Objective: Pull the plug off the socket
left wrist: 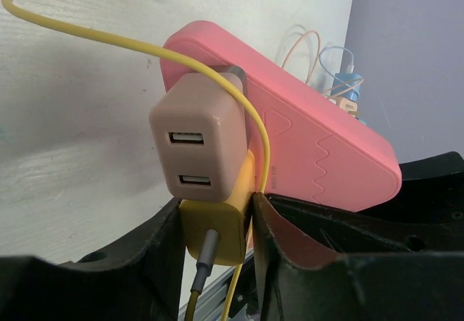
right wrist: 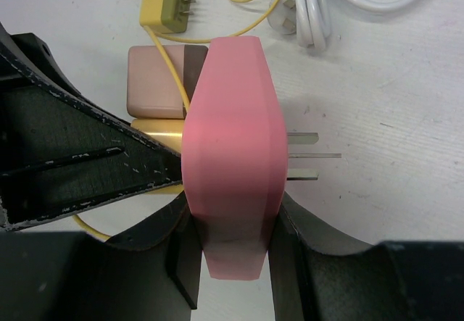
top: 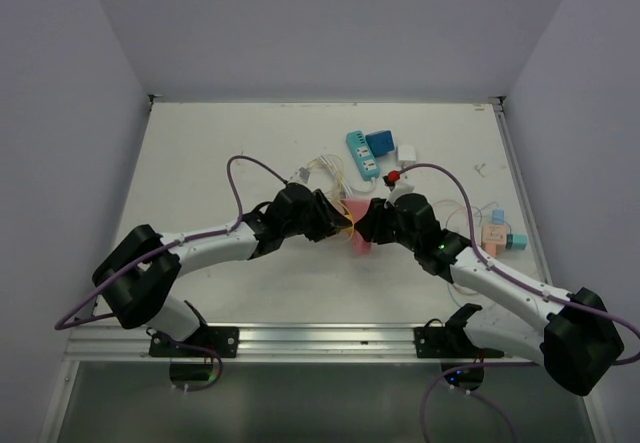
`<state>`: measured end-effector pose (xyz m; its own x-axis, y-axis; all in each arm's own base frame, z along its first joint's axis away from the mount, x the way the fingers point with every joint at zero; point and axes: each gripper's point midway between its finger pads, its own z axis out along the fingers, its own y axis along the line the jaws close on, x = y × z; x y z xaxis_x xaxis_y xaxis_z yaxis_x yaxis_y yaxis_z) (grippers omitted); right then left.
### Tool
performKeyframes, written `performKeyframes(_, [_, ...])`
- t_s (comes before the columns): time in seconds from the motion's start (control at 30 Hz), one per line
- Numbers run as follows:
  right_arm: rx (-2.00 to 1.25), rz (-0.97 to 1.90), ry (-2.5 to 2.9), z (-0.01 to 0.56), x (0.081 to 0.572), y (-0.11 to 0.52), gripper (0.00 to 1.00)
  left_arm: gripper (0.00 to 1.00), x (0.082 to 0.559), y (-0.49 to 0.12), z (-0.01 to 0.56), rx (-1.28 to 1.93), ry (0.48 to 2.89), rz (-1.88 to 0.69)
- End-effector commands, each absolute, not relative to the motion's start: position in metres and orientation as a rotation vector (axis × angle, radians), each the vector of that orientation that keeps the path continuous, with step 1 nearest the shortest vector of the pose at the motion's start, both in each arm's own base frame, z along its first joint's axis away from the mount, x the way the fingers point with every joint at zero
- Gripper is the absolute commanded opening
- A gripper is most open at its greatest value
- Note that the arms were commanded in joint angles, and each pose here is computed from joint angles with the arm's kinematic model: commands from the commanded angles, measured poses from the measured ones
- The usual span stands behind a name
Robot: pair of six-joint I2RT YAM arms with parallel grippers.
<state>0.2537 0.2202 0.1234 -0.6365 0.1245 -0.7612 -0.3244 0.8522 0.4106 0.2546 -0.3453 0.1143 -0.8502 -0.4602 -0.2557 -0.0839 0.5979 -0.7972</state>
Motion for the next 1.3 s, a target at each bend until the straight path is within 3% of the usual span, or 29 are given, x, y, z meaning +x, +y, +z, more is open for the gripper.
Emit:
performKeyframes(0.0, [-0.121, 0.774, 2.031, 0.161, 0.264, 0.236, 0.00, 0.37, 0.266, -0.348, 0.131, -0.462, 2.295, -1.182])
performKeyframes(0.2, [-0.073, 0.685, 2.060, 0.148, 0.267, 0.222, 0.00, 0.05, 0.263, -0.341, 0.133, -0.468, 2.280, -1.180])
performKeyframes(0.27, [-0.052, 0.644, 2.072, 0.143, 0.269, 0.216, 0.00, 0.00, 0.261, -0.340, 0.134, -0.466, 2.279, -1.182])
performKeyframes(0.63, [0.148, 0.373, 2.158, 0.101, 0.274, 0.169, 0.00, 0.00, 0.245, -0.330, 0.140, -0.466, 2.232, -1.263])
performKeyframes(1.27, [0.185, 0.269, 2.160, 0.085, 0.278, 0.149, 0.00, 0.00, 0.230, -0.308, 0.152, -0.481, 2.252, -1.221])
